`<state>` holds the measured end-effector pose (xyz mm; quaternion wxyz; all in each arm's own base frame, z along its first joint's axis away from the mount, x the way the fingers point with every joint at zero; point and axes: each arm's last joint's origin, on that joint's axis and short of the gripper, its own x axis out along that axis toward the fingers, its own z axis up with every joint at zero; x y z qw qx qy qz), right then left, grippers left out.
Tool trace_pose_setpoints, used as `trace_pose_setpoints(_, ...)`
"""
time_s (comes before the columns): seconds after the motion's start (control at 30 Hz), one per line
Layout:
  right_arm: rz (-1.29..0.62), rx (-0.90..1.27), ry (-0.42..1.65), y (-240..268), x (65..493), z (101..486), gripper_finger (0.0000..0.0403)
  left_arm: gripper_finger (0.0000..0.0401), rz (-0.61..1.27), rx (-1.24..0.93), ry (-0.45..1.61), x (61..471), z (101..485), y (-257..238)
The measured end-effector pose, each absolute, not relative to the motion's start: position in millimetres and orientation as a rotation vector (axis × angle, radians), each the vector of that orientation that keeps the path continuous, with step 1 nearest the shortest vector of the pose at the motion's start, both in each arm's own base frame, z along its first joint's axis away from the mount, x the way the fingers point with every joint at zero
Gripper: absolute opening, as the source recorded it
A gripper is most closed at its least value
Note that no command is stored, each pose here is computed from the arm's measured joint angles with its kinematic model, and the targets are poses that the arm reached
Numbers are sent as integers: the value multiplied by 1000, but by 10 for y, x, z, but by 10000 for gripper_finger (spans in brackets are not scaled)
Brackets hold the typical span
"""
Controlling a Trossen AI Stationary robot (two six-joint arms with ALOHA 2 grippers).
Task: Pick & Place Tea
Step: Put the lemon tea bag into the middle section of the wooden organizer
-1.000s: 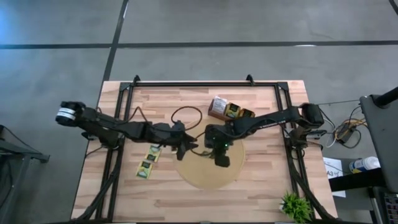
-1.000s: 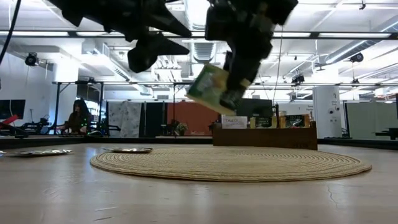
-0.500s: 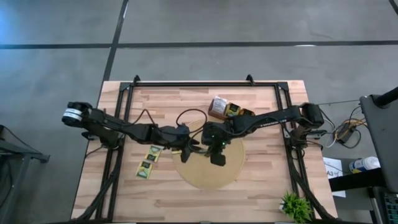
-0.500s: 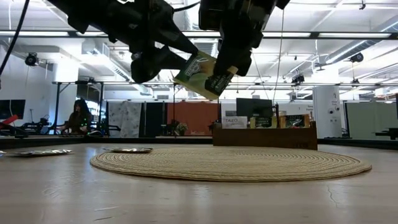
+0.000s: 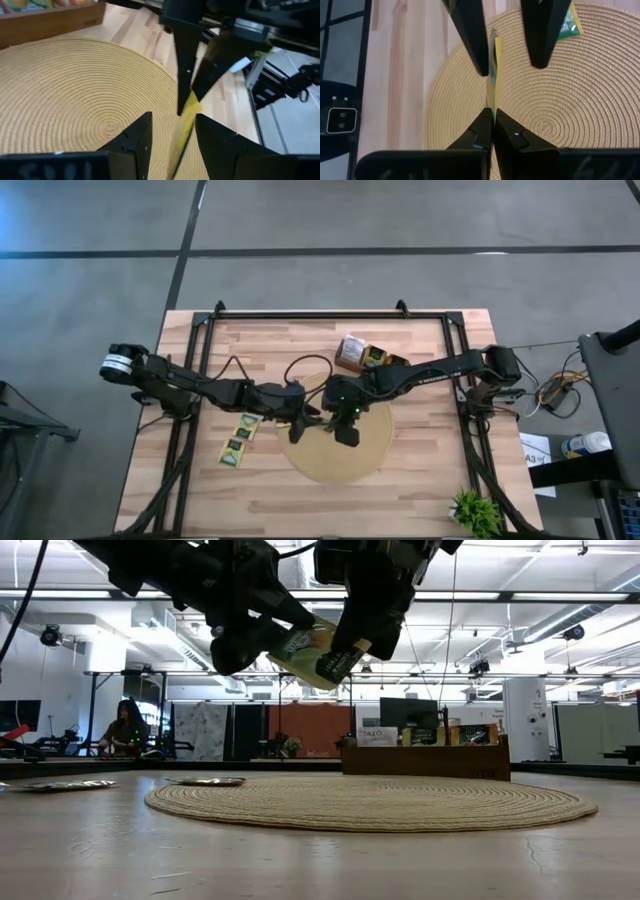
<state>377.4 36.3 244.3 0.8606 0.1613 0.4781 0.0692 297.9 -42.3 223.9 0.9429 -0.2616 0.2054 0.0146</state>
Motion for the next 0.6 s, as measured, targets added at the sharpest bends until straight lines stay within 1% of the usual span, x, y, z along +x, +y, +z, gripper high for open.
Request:
trace_pose_setpoints(0.13, 141, 336, 999, 362, 3776, 2445, 8, 113, 14, -532, 423, 2979, 2239, -427)
trace_pose_setpoints(0.33, 123, 328, 996, 355, 3776, 2447, 8, 24, 13, -524, 423, 2978, 2238, -427)
trace_pose_setpoints(0.37, 122, 330, 996, 355, 3776, 2449, 8, 15, 12, -523, 423, 2978, 2238, -428)
trace_pose_setpoints(0.47, 113, 348, 996, 356, 3772, 2455, 12, 11, 13, -522, 427, 2976, 2235, -429)
trace_pose_setpoints(0.6, 110, 351, 994, 350, 3749, 2491, 38, 9, 27, -517, 470, 2957, 2195, -426)
